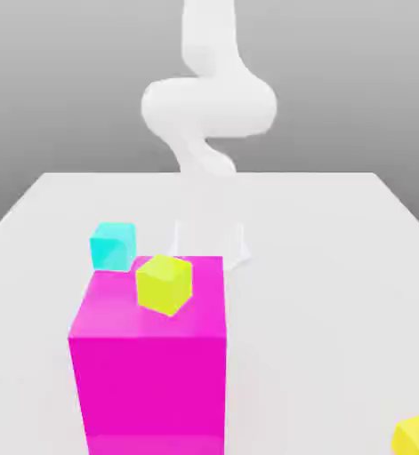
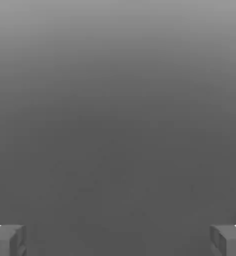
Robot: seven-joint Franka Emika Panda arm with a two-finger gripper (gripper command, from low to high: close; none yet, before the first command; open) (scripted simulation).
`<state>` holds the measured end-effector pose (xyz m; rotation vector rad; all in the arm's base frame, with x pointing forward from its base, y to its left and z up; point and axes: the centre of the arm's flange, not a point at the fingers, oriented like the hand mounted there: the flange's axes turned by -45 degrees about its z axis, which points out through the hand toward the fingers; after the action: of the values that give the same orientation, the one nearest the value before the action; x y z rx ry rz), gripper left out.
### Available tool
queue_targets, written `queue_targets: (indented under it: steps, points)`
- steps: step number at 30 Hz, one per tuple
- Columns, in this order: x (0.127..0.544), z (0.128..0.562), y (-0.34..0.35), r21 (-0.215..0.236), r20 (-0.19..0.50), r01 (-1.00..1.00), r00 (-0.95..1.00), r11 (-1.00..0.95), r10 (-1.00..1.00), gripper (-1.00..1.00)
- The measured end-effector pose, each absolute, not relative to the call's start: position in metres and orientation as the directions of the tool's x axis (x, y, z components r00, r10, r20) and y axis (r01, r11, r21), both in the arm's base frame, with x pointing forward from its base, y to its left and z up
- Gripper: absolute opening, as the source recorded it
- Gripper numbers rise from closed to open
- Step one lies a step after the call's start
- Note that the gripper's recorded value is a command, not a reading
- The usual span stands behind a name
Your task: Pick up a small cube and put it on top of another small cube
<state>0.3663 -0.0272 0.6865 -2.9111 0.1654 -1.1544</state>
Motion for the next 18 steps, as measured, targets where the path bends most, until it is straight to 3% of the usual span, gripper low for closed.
queue_targets:
  steps: [5, 9, 14, 18]
  points:
    - [0.413, 0.578, -0.090, -0.134, 0.532, -0.369, 0.756, -0.920, -0.381, 0.00]
    - [0.422, 0.481, -0.142, -0.164, 0.390, -0.591, 0.697, -0.790, -0.602, 0.00]
    - [0.397, 0.356, -0.184, -0.145, 0.204, -0.817, 0.528, -0.558, -0.825, 0.00]
    - [0.347, 0.257, -0.201, -0.074, 0.067, -0.942, 0.323, -0.328, -0.944, 0.00]
